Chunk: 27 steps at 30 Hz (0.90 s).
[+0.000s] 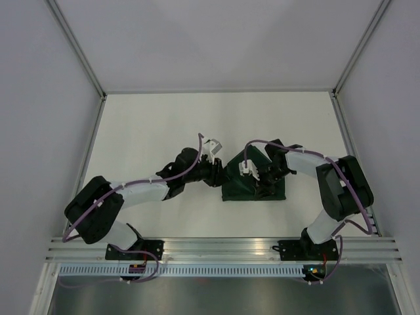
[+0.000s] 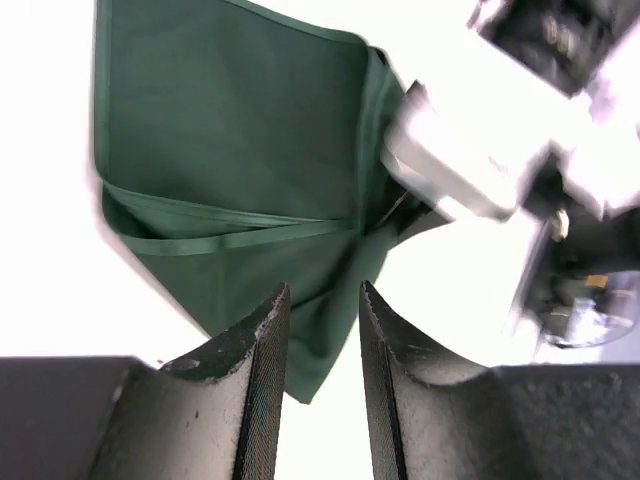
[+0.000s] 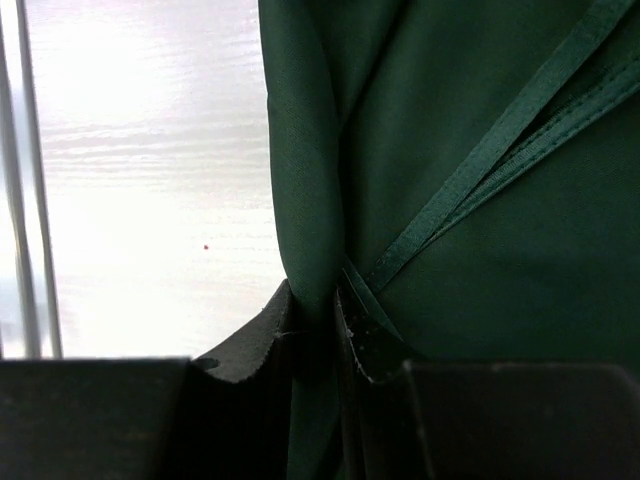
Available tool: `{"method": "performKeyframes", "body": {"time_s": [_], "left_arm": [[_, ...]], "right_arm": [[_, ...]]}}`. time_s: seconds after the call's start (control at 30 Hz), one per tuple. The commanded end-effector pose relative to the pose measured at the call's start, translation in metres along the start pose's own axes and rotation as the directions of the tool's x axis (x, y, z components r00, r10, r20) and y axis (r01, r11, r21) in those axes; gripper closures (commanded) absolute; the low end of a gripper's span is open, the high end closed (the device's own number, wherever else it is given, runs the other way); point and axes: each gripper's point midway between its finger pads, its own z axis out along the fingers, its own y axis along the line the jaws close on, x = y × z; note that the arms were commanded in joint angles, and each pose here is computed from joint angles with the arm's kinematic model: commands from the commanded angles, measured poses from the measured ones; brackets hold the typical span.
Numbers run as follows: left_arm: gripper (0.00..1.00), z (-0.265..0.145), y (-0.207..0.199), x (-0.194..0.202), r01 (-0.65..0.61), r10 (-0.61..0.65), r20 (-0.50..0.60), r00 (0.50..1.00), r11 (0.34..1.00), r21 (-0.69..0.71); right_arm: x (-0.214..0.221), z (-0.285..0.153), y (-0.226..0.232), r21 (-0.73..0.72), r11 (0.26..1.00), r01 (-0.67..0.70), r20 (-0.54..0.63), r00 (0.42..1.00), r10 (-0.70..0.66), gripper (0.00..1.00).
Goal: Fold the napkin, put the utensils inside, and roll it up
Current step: Roll the napkin at the center of the board.
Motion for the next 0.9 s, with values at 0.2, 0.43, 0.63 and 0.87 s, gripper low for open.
{"method": "performKeyframes", "body": {"time_s": [0.2,0.43,0.63,0.87], "left_arm": [[0.6,0.011,-0.029,-0.012,-0.546,0.625,0.146,0.767,0.755,-0.363],[0.42,0.045,-0.049,0.02,-0.786,0.83,-0.04,0.556,0.51,-0.35],[0.32,0.065,-0.076,0.055,-0.87,0.879,-0.043,0.476,0.462,-0.174],[0.25,0.076,-0.082,0.075,-0.897,0.896,-0.055,0.441,0.439,-0.052]], "right_arm": [[0.021,0.0,0.023,-0.226,0.965,-0.129,-0.001,0.991,0.132,0.91],[0.024,0.0,0.017,-0.254,0.952,-0.172,-0.004,0.984,0.177,0.9],[0.025,0.002,0.014,-0.262,0.947,-0.188,-0.006,0.981,0.194,0.9],[0.028,0.004,0.012,-0.266,0.942,-0.206,-0.01,0.977,0.211,0.9]]}}
